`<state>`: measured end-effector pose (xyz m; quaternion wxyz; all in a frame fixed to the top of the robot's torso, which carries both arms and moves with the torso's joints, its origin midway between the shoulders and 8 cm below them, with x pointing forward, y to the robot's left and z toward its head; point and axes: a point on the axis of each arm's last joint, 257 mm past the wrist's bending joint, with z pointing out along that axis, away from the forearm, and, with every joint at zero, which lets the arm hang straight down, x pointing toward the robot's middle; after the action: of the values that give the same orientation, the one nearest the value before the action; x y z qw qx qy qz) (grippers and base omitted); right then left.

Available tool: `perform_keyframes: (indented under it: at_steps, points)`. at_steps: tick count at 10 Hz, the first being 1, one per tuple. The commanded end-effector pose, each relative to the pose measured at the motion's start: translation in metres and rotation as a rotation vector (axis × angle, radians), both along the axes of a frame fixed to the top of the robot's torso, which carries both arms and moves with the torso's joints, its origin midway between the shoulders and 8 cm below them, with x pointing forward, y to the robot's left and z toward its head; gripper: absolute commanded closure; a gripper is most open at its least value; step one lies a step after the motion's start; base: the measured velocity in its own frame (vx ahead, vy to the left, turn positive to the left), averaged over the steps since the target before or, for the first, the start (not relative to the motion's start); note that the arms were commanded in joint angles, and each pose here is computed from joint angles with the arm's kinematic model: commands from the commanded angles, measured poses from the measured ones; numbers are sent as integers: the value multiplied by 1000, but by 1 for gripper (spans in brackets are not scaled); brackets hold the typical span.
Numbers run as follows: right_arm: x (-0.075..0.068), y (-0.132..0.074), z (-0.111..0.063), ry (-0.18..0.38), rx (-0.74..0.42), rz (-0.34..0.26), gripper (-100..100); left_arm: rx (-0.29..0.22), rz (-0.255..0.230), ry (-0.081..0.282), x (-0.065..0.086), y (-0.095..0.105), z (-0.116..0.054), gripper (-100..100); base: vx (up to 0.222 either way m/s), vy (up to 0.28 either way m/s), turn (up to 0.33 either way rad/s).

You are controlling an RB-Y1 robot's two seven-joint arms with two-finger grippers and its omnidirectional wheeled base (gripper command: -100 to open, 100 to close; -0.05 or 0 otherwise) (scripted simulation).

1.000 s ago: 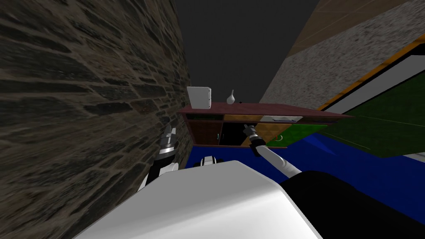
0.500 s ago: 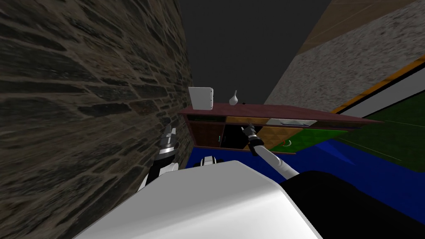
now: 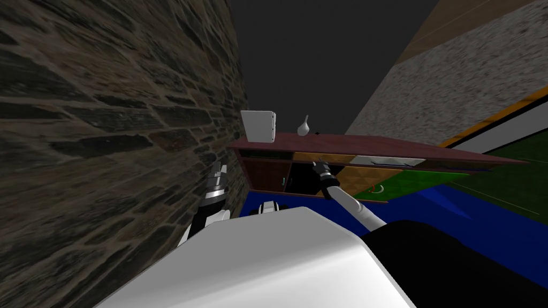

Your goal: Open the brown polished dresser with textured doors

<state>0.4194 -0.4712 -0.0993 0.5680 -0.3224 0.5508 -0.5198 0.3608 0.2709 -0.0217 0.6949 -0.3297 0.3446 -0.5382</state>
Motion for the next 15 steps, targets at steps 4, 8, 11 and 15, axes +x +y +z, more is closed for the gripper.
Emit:
perform_keyframes:
  at_steps: [4,8,11,15]
  points:
    - [-3,10,1,6,0,26,100,0,0,0,0,0,0,0,-147,39,-50]
    - [5,-48,11,29,-6,-50,-100,0,0,0,0,0,0,0,-106,46,198]
    - [9,-92,29,27,-5,-111,-100,0,0,0,0,0,0,0,-121,57,193]
    - [9,-135,52,13,6,-172,-100,0,0,0,0,0,0,0,-77,47,151]
